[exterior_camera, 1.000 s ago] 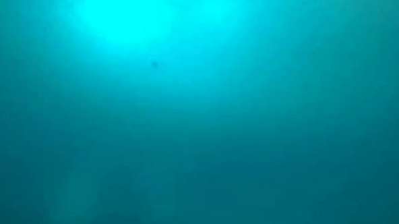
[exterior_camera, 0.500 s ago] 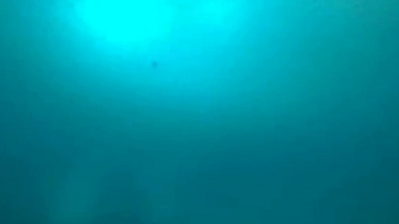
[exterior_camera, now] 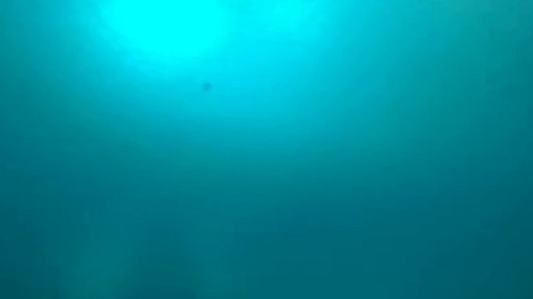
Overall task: Sort silverware by color (type)
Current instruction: Return to Home Position
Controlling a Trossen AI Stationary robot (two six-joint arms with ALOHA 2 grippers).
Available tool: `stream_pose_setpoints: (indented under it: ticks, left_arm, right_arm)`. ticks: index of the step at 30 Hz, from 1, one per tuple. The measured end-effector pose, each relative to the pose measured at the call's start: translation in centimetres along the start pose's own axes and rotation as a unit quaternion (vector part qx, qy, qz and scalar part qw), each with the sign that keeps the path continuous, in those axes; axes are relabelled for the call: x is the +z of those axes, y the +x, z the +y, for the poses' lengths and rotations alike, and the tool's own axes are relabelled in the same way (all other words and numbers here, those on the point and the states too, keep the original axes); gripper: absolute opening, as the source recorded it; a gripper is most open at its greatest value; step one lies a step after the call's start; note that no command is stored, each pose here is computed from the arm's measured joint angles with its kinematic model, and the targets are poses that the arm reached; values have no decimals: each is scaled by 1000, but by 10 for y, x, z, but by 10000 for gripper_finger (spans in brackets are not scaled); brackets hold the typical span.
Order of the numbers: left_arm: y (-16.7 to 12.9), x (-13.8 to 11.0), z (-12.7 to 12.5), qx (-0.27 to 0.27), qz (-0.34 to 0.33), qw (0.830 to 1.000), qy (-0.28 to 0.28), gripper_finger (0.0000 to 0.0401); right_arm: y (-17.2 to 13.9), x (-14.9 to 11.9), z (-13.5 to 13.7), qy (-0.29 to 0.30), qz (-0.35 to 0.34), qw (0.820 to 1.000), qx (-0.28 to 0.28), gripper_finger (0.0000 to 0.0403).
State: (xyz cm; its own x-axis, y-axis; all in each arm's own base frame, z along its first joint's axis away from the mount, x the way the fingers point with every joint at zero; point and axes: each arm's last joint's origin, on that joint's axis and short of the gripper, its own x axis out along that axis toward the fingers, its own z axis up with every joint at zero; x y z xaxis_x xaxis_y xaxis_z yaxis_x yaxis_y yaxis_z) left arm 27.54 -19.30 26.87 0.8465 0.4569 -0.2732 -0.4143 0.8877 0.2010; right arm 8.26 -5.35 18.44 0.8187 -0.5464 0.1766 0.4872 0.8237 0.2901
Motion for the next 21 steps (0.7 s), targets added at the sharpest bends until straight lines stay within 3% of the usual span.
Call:
stream_pose_setpoints:
  ticks: [10,18,21]
  left_arm:
    - [29,-7,14,-24,33,999,18,77]
    - [44,-50,28,-87,-35,995,18,77]
    - [50,-62,41,-80,-64,995,4,77]
  right_arm:
    - [0,0,0,0,0,1000,0,139]
    - [0,0,0,0,-1,1000,-4,139]
    - [0,0,0,0,0,1000,-4,139]
